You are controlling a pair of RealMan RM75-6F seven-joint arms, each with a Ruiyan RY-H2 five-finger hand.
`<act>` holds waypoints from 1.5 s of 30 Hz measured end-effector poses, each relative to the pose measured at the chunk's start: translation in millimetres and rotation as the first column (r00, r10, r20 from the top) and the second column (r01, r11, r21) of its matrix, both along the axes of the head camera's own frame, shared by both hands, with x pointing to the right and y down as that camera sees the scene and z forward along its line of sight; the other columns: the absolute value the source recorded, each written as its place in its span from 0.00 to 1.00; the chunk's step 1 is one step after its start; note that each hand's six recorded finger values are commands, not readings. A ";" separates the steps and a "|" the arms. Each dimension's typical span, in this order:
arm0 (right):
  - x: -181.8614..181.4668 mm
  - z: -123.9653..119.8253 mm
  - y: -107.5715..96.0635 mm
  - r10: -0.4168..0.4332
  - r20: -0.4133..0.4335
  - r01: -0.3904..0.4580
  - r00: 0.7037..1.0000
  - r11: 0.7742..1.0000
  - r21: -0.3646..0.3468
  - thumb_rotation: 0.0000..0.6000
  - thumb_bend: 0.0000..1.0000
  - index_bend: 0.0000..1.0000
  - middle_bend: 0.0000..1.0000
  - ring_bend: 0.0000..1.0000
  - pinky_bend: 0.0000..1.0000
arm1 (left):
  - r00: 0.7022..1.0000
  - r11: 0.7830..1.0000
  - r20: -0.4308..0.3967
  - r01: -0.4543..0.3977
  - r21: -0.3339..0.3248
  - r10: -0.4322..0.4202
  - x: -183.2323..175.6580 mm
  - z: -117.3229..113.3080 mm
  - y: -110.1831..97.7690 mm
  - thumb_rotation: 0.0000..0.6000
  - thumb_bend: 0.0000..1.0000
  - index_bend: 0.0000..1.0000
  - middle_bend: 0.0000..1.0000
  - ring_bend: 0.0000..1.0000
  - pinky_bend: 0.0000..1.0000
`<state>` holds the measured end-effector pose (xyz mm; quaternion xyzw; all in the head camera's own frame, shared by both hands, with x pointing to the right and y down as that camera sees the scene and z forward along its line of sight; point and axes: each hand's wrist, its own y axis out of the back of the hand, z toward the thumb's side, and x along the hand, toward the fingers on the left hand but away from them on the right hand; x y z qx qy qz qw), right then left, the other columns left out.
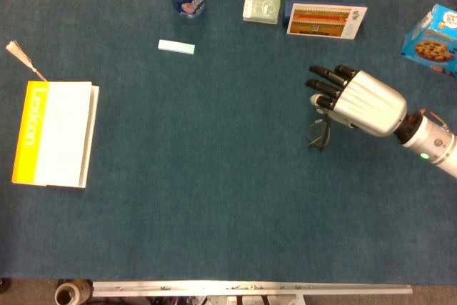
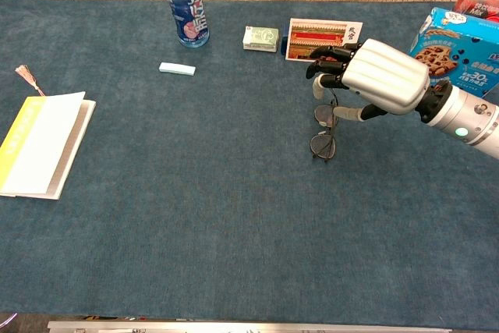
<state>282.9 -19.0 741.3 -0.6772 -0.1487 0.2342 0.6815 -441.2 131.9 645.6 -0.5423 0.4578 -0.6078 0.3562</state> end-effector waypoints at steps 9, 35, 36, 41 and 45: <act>3.7 10.4 1.5 0.024 -0.026 -0.025 0.999 0.999 -0.024 1.00 0.22 0.46 0.34 0.18 0.44 | 1.000 1.000 -0.003 0.005 -0.004 -0.005 -1.6 1.5 1.8 1.00 0.04 0.53 0.51 0.39 0.59; 4.5 32.6 2.2 0.071 -0.078 -0.077 0.994 0.994 -0.075 1.00 0.22 0.46 0.34 0.18 0.44 | 1.000 1.000 -0.006 0.009 -0.001 -0.009 -3.9 0.6 3.9 1.00 0.04 0.53 0.51 0.39 0.59; 5.0 33.5 2.2 0.073 -0.081 -0.080 0.994 0.994 -0.078 1.00 0.22 0.46 0.34 0.18 0.44 | 1.000 1.000 -0.007 0.009 -0.001 -0.009 -3.9 0.5 3.9 1.00 0.04 0.53 0.51 0.38 0.59; 8.5 37.6 2.7 0.084 -0.097 -0.092 0.992 0.992 -0.090 1.00 0.22 0.46 0.34 0.18 0.44 | 1.000 1.000 -0.006 0.007 -0.001 -0.007 -3.5 0.1 3.8 1.00 0.04 0.53 0.51 0.39 0.59; 11.5 40.8 3.7 0.092 -0.107 -0.103 0.990 0.990 -0.100 1.00 0.22 0.46 0.34 0.18 0.44 | 1.000 1.000 -0.005 0.007 -0.001 -0.007 -3.4 -0.1 3.1 1.00 0.04 0.53 0.51 0.39 0.59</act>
